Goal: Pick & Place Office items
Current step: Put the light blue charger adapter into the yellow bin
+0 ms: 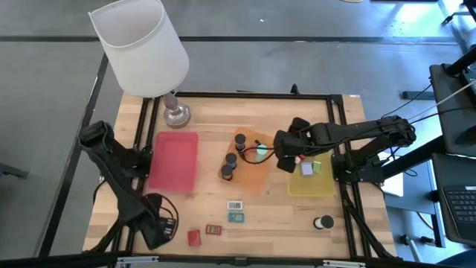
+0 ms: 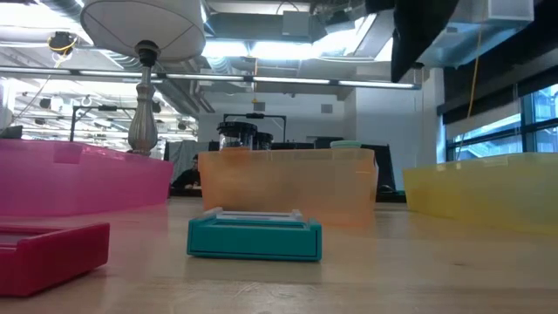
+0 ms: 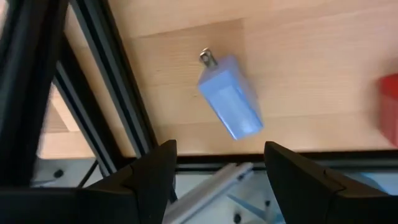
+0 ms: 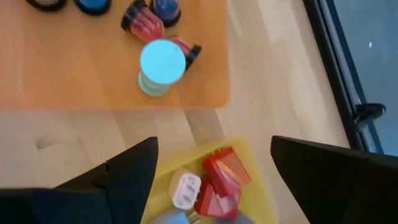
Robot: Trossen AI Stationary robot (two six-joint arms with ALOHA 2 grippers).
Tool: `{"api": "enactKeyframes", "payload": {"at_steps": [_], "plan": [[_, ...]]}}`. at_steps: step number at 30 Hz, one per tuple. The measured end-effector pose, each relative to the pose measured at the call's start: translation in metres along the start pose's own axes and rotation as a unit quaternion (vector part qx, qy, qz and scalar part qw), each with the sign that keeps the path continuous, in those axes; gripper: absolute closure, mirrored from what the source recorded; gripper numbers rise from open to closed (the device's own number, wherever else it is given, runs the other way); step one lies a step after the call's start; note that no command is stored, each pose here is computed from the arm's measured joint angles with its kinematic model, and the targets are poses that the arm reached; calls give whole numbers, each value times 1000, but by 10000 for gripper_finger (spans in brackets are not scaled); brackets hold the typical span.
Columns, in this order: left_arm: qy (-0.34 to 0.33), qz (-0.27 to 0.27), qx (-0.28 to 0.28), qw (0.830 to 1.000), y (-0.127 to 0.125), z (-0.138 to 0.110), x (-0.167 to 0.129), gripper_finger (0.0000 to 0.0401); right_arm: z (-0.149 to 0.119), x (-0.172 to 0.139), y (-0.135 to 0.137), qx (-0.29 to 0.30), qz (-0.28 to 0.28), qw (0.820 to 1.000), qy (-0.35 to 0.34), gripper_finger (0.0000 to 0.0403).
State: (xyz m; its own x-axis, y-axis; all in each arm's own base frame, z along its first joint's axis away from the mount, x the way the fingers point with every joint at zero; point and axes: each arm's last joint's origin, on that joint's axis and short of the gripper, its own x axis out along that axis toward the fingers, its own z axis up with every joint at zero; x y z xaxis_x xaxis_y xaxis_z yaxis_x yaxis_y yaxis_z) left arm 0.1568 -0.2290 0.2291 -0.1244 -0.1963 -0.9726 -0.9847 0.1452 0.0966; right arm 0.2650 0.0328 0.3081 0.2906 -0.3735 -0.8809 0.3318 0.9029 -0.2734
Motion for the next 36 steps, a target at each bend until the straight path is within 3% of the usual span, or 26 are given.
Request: {"api": "enactKeyframes", "payload": {"at_steps": [6, 26, 36], "plan": [[-21, 39, -20, 999, -8, -5, 26, 162, 3, 0, 1, 4, 5, 1000, -13, 87], [-37, 31, -31, 998, -31, -4, 76, 167, 4, 0, 3, 37, 23, 999, -14, 87], [-43, 23, -11, 999, -31, -4, 75, 288, 7, 0, 4, 44, 29, 998, -27, 87]]}}
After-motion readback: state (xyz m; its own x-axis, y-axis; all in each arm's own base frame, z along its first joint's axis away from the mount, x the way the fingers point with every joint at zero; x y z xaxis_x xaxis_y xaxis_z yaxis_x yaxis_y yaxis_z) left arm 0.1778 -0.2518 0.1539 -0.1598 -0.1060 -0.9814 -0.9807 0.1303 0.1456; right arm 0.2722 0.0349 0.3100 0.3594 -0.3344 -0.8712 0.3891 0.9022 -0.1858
